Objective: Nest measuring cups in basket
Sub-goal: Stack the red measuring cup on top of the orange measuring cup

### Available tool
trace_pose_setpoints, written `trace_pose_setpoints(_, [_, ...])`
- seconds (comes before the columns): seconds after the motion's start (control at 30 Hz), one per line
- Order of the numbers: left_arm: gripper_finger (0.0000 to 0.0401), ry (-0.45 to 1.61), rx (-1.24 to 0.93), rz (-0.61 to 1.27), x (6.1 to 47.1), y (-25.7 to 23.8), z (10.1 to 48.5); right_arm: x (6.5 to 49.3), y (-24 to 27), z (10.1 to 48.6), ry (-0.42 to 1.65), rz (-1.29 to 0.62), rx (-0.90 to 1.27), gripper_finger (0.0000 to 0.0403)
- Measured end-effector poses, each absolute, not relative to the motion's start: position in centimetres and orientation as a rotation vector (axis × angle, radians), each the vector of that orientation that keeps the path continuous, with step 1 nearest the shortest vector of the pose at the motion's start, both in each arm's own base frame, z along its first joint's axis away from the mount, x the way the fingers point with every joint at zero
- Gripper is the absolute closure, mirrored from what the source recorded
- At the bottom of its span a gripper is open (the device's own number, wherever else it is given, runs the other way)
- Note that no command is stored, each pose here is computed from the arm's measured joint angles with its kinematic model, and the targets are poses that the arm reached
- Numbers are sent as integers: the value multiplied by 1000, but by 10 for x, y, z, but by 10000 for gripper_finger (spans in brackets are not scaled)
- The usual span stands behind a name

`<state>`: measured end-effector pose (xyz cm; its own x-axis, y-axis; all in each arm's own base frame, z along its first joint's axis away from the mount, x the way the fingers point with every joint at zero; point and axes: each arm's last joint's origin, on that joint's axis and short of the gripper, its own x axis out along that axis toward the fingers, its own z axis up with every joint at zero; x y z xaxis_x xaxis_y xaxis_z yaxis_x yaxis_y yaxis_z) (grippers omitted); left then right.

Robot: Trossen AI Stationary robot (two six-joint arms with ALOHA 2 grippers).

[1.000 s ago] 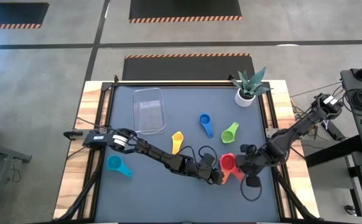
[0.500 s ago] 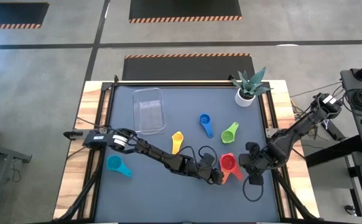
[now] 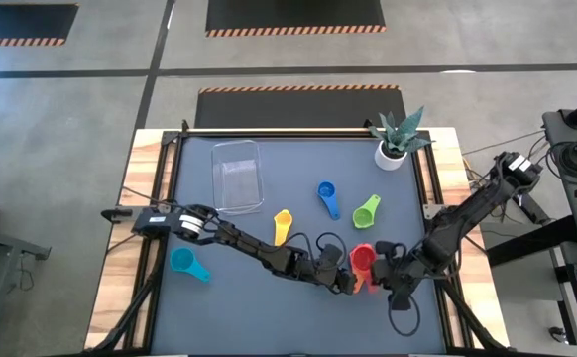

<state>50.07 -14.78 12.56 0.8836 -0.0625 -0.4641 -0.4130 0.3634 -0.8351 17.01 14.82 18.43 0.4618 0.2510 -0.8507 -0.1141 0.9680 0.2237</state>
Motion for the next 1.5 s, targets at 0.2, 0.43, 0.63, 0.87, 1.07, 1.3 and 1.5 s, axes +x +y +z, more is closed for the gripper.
trace_pose_setpoints(0.2, [362,461,-1189,236,501,-148,126,150,144,184,1183,152,120,394])
trace_pose_setpoints(0.43, [362,460,-1191,236,501,-147,126,151,153,170,1112,114,82,394])
trace_pose_setpoints(0.63, [362,458,-1191,239,501,-147,126,169,169,166,973,177,45,394])
trace_pose_setpoints(0.87, [362,456,-1191,241,501,-146,126,168,170,173,985,169,31,394])
trace_pose_setpoints(1.07, [361,457,-1204,244,501,-146,126,157,168,180,1015,158,69,394])
trace_pose_setpoints(1.3, [332,459,-1218,242,501,-146,126,150,165,192,992,168,116,394])
trace_pose_setpoints(1.5, [299,484,-1200,201,501,-147,129,148,164,196,978,177,138,394])
